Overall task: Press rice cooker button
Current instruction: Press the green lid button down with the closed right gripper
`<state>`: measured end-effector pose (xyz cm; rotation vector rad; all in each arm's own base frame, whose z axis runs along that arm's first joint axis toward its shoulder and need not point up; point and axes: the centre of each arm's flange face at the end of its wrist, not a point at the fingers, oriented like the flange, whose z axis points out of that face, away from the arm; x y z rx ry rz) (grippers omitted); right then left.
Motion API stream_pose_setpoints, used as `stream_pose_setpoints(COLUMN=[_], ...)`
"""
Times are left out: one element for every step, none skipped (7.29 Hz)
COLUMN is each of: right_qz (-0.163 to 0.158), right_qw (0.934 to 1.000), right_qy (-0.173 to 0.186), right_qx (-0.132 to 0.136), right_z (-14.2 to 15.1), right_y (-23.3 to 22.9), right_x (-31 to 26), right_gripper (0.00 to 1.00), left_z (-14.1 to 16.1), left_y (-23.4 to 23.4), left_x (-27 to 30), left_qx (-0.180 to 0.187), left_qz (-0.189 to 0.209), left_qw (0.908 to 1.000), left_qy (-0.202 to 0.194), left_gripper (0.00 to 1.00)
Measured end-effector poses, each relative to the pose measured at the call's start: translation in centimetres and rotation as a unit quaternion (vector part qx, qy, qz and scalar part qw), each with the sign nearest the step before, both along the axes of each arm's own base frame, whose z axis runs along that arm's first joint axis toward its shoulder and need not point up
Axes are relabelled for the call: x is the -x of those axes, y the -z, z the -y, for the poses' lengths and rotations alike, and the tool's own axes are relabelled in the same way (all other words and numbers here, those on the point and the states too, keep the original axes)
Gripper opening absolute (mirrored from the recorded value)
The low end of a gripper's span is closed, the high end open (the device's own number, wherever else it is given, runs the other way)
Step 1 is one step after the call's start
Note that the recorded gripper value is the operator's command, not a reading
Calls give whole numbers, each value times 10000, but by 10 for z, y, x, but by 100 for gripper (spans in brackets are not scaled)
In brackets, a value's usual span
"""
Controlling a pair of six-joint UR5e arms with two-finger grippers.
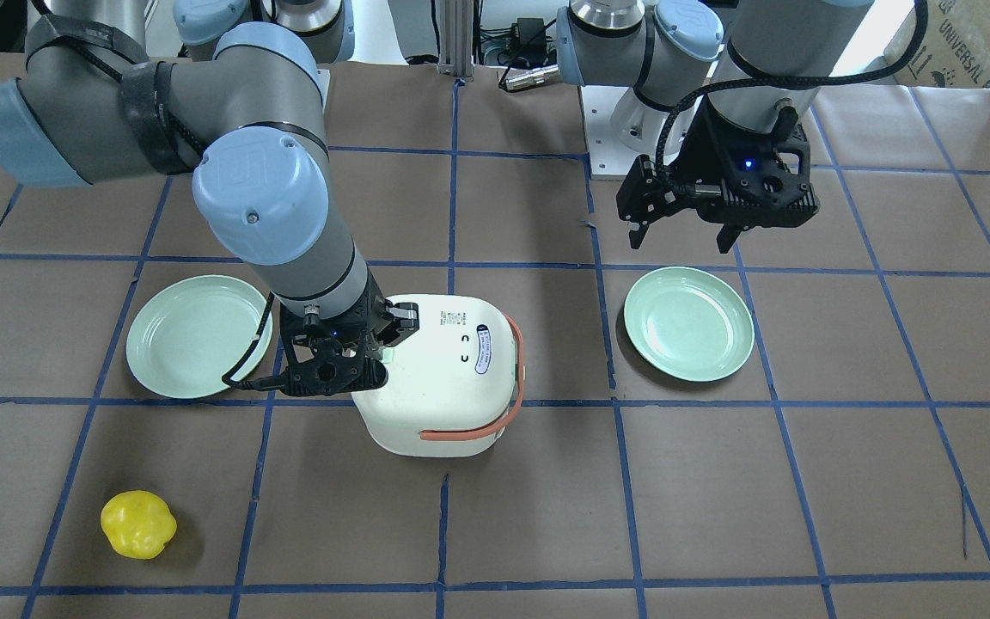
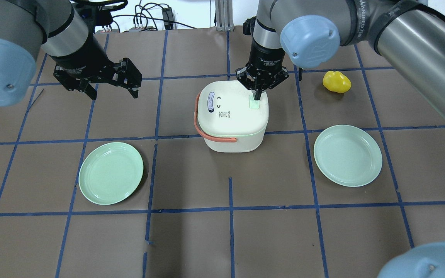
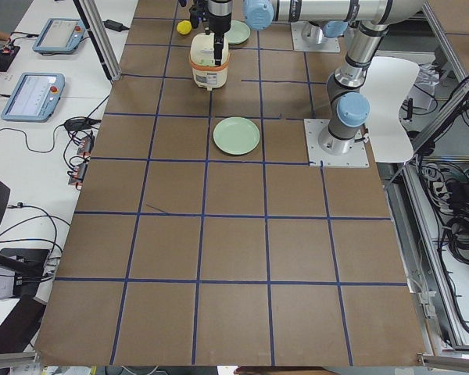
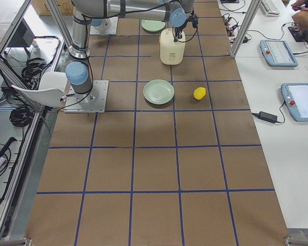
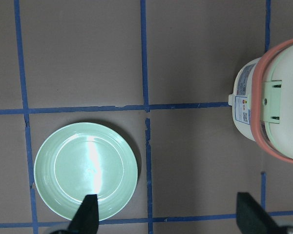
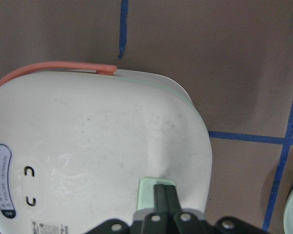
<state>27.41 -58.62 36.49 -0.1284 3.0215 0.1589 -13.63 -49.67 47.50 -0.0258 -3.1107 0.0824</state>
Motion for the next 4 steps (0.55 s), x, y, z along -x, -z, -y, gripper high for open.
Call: stream_pose_setpoints(right_qz=[-1,-3,-3,-3], right_qw=[10000,10000,10000,10000], right_qy=[3,3,2,-6], right_qx=[-2,-16,-32,-43], right_z=[-1,-2,-2,-3], right_y=[0,1,2,3], right_x=[0,0,0,-1], right_gripper=[8,8,8,9], left_z=[0,0,0,0], left_y=[0,0,0,0], left_x=[0,0,0,0], left_qx=[0,0,0,0], left_qz=[0,0,0,0], left_qw=[10000,10000,10000,10000], left_qy=[0,0,0,0], left_gripper=[100,100,100,100])
